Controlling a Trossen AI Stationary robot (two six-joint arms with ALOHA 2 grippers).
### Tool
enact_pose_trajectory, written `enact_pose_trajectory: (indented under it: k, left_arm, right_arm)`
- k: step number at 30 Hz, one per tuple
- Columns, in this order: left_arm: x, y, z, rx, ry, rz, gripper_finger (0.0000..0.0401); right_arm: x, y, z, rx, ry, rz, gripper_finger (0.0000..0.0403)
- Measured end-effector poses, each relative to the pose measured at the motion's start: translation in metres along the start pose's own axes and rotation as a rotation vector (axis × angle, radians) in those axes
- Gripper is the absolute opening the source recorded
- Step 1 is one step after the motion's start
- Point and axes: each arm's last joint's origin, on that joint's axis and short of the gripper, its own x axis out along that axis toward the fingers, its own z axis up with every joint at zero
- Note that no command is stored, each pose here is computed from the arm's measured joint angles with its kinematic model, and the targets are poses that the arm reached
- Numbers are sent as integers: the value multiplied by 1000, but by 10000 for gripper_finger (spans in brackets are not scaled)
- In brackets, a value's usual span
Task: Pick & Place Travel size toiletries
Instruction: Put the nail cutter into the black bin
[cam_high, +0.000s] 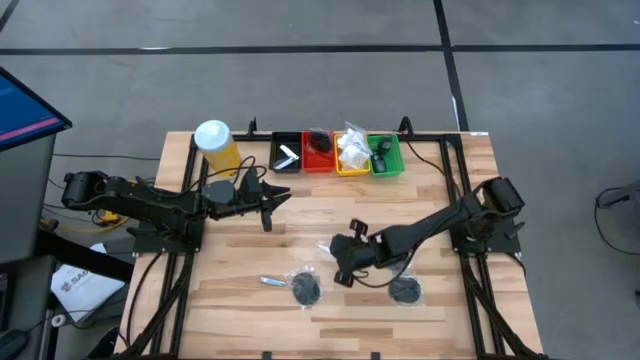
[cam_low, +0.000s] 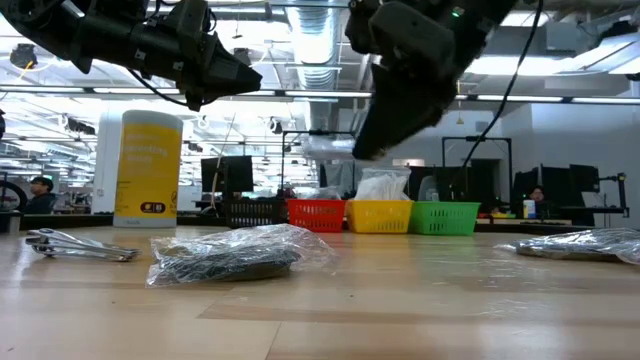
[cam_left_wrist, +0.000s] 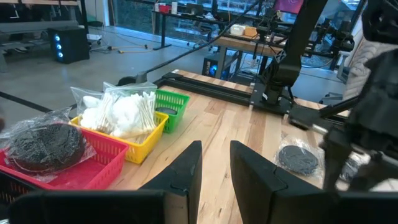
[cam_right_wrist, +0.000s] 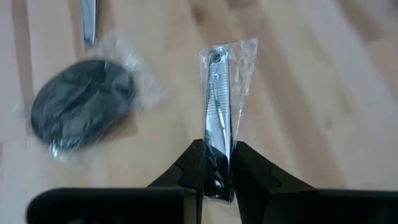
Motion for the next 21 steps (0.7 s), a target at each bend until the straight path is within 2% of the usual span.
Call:
enact_pose_trajectory:
  k: [10, 21]
  left_arm:
    - [0, 0, 1, -3, -9, -11, 76]
    - [-1, -6, 5, 13, -32, -189, 76]
  right_arm:
    - [-30, -34, 36, -25, -162, -9, 47]
    - [-48, -55, 63, -34, -337, -7, 47]
